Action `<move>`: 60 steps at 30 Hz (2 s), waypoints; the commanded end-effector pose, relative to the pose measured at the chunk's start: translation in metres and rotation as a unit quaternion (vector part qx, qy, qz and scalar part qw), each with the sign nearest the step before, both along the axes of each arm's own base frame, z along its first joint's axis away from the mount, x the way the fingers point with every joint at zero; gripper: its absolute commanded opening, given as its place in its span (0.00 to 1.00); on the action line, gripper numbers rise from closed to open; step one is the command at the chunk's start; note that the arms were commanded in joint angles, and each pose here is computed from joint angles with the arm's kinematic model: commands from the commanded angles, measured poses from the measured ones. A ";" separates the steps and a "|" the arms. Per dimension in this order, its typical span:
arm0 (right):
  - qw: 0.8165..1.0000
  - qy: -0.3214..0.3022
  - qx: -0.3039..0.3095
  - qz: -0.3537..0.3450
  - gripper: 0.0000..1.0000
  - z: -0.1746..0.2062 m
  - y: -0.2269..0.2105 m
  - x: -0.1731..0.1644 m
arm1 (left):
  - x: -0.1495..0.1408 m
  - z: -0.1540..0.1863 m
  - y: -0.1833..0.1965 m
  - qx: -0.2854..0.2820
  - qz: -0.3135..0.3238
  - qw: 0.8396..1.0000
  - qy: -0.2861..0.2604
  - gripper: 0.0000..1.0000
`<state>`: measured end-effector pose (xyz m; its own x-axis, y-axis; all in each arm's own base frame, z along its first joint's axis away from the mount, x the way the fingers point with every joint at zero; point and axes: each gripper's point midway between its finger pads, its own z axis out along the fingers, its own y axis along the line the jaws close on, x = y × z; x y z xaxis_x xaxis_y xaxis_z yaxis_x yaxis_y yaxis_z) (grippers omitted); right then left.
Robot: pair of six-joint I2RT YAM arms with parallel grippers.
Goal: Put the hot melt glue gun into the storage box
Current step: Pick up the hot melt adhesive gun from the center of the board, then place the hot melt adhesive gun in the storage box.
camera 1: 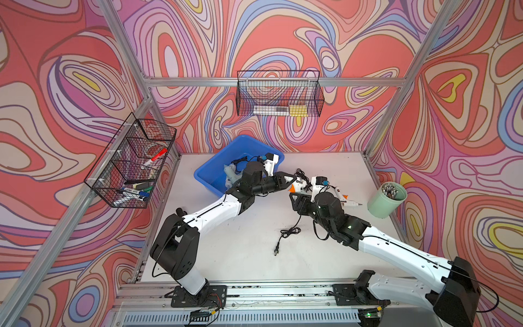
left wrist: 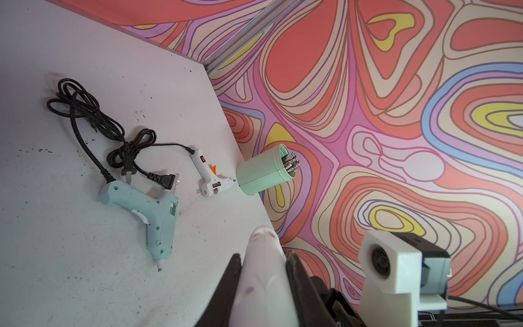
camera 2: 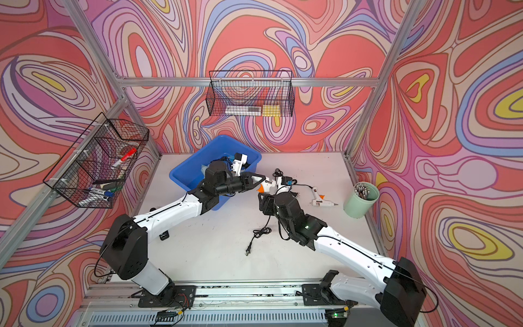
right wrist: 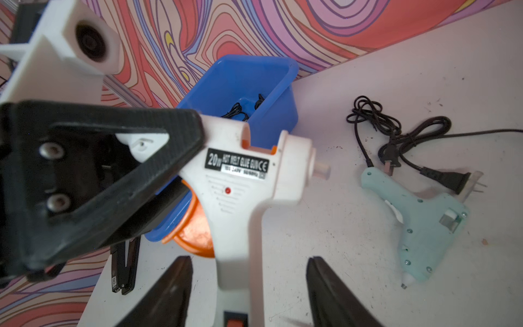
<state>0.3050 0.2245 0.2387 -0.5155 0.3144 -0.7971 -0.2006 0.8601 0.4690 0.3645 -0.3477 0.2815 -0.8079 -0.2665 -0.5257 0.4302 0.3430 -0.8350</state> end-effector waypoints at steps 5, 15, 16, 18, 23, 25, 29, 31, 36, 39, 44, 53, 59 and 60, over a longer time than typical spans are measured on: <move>0.999 -0.034 0.007 0.000 0.98 0.035 -0.012 -0.009 | 0.026 0.097 0.037 -0.058 0.036 0.995 -0.074 0.00; 0.997 -0.052 -0.013 -0.060 0.98 0.054 -0.053 -0.022 | 0.069 0.179 0.110 -0.034 0.142 0.978 -0.152 0.00; 0.996 -0.047 -0.018 -0.072 0.98 0.051 -0.058 -0.022 | 0.073 0.186 0.115 -0.033 0.149 0.975 -0.158 0.00; 0.994 -0.039 -0.030 -0.099 0.98 0.044 -0.069 -0.023 | 0.080 0.201 0.131 -0.033 0.169 0.970 -0.170 0.00; 0.986 -0.022 -0.045 -0.158 0.98 0.031 -0.094 -0.025 | 0.103 0.231 0.167 -0.039 0.209 0.959 -0.186 0.00; 0.982 -0.010 -0.054 -0.181 0.98 0.025 -0.103 -0.027 | 0.112 0.239 0.179 -0.045 0.220 0.956 -0.188 0.00; 0.974 0.017 -0.067 -0.218 0.98 0.010 -0.118 -0.033 | 0.124 0.248 0.203 -0.057 0.241 0.950 -0.189 0.00; 0.972 0.027 -0.069 -0.225 0.98 0.003 -0.121 -0.035 | 0.128 0.249 0.213 -0.058 0.250 0.947 -0.191 0.00; 0.970 0.042 -0.065 -0.231 0.98 -0.006 -0.123 -0.038 | 0.135 0.239 0.232 -0.039 0.281 0.941 -0.187 0.00; 0.969 0.042 -0.063 -0.235 0.98 -0.007 -0.125 -0.039 | 0.138 0.226 0.237 -0.022 0.296 0.938 -0.179 0.00; 0.967 0.038 -0.061 -0.243 0.98 -0.007 -0.128 -0.039 | 0.148 0.197 0.241 0.001 0.307 0.938 -0.159 0.00; 0.967 0.038 -0.067 -0.244 0.98 -0.005 -0.128 -0.038 | 0.174 0.129 0.242 -0.014 0.318 0.941 -0.116 0.00; 0.963 0.051 -0.080 -0.251 0.98 -0.011 -0.127 -0.036 | 0.191 0.078 0.241 -0.023 0.328 0.941 -0.079 0.00; 0.963 0.053 -0.081 -0.250 0.98 -0.011 -0.126 -0.036 | 0.195 0.068 0.240 -0.022 0.327 0.942 -0.070 0.00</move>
